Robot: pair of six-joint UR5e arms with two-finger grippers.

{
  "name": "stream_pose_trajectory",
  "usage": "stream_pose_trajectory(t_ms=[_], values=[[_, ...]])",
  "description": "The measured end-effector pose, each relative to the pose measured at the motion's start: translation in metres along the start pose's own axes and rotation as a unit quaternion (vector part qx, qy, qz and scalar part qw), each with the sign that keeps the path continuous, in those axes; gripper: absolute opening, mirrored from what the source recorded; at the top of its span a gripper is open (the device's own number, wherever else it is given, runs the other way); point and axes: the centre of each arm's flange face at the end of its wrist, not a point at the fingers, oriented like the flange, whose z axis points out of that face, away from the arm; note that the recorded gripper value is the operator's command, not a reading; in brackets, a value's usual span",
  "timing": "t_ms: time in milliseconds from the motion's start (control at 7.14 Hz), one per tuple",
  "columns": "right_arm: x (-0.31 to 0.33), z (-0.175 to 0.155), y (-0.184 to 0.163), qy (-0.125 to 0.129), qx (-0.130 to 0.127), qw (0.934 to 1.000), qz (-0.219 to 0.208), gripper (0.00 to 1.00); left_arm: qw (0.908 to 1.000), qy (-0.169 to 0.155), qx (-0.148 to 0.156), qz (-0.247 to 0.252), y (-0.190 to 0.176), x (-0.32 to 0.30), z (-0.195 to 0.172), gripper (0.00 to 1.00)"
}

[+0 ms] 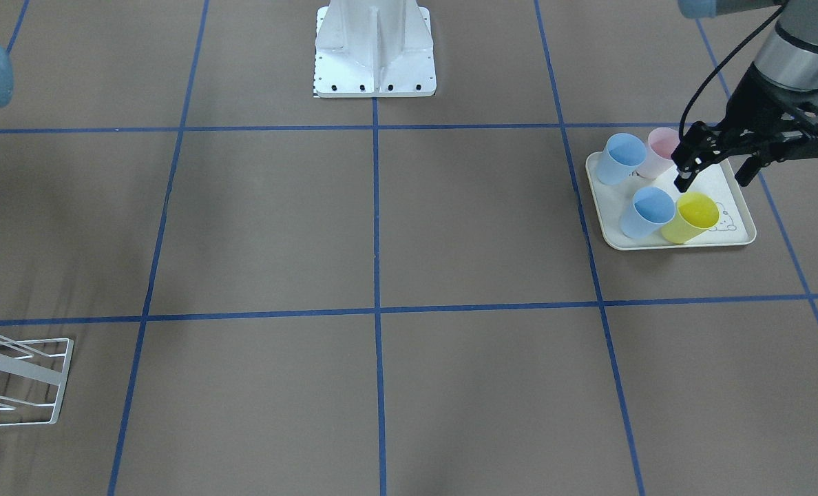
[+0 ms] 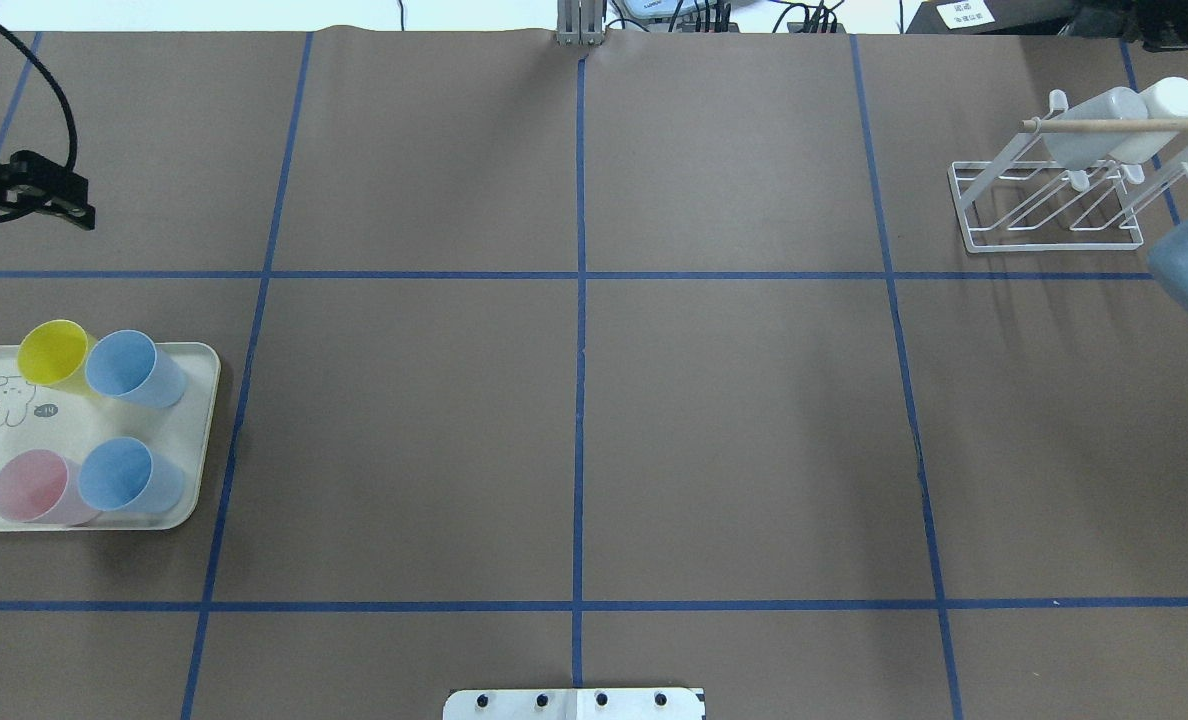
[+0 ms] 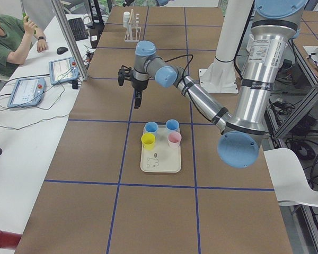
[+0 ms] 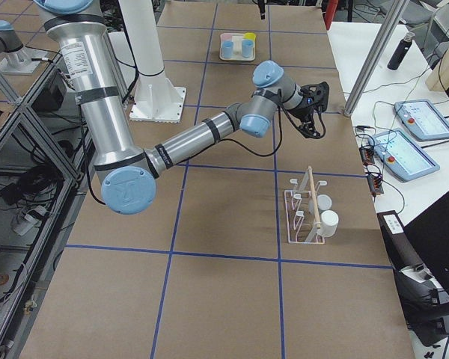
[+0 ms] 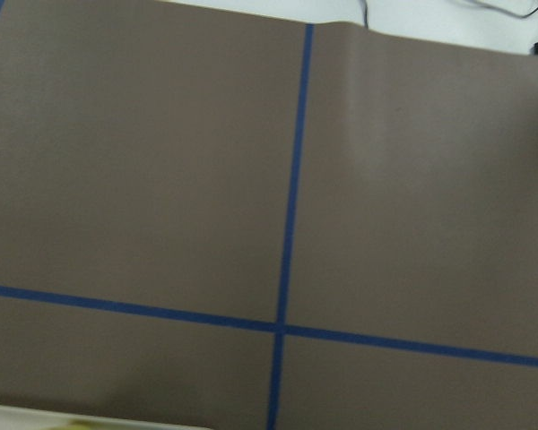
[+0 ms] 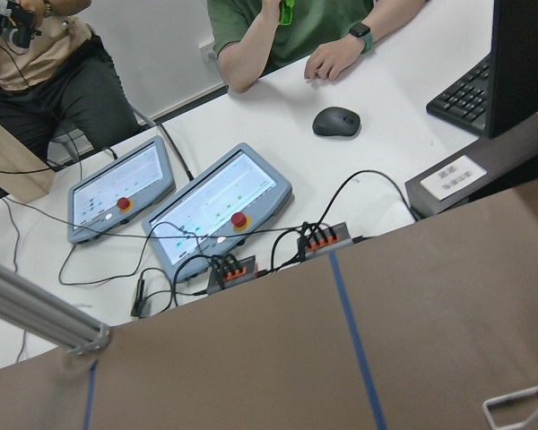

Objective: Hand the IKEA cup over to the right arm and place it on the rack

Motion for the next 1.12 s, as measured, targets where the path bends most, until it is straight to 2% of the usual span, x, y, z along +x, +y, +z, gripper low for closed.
stream_pose_trajectory(t_ms=[140, 280, 561, 841, 1121], values=[[-0.020, -0.001, 0.021, -0.016, -0.019, 0.9994, 0.023, 1.00, 0.9995, -0.007, -0.028, 0.010, 0.000, -0.033, 0.019, 1.00], [-0.038, 0.003, 0.040, -0.028, -0.036, 0.9981, 0.041, 1.00, 0.9989, -0.011, -0.042, 0.015, -0.003, -0.060, 0.045, 1.00], [-0.066, 0.011, 0.077, -0.042, -0.044, 0.9962, 0.063, 1.00, 0.9994, -0.002, -0.034, 0.006, -0.001, -0.113, 0.100, 1.00], [-0.077, 0.014, 0.097, -0.047, -0.043, 0.9957, 0.067, 1.00, 0.9987, 0.022, -0.011, -0.046, 0.014, -0.137, 0.129, 1.00], [-0.079, 0.015, 0.101, -0.048, -0.044, 0.9956, 0.068, 1.00, 0.9978, 0.028, -0.024, -0.055, 0.039, -0.133, 0.152, 0.99]])
